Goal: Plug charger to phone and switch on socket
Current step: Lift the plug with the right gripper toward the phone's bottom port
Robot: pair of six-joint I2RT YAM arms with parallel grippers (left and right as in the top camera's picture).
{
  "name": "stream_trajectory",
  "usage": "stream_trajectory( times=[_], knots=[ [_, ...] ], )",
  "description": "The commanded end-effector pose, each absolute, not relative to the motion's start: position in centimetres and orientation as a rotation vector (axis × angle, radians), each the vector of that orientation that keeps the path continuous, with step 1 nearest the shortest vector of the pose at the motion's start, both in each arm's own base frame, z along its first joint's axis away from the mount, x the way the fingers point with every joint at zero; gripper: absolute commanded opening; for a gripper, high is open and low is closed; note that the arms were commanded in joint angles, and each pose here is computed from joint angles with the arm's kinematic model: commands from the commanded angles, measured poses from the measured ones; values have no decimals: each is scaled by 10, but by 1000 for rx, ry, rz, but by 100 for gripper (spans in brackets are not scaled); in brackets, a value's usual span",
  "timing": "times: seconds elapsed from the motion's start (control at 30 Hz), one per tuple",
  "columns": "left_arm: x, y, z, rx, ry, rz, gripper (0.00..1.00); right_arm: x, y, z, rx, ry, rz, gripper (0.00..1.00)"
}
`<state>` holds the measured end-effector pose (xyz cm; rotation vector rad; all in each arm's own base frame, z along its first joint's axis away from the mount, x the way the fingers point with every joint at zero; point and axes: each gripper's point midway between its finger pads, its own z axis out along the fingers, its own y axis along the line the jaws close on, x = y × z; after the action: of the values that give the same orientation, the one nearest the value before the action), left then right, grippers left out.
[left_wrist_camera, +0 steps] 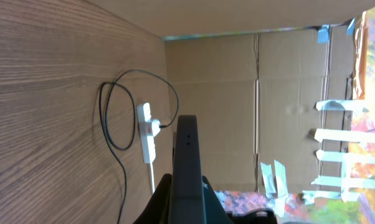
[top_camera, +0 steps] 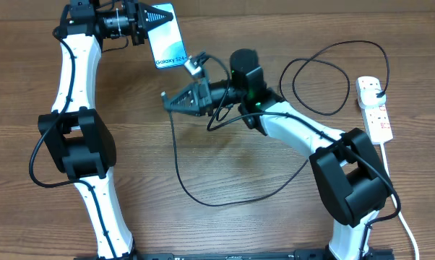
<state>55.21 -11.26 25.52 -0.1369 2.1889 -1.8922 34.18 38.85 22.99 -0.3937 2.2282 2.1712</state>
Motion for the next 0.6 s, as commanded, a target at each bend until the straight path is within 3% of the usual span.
stream_trajectory(
  times=[0.0,0.57],
  knots=[
    [543,-121,275,-25,2148,-1940,4,369,378,234,-197,2234,2161,4],
    [543,-121,275,-37,2152,-1940,4,380,378,240,-194,2158,2117,4]
  ],
)
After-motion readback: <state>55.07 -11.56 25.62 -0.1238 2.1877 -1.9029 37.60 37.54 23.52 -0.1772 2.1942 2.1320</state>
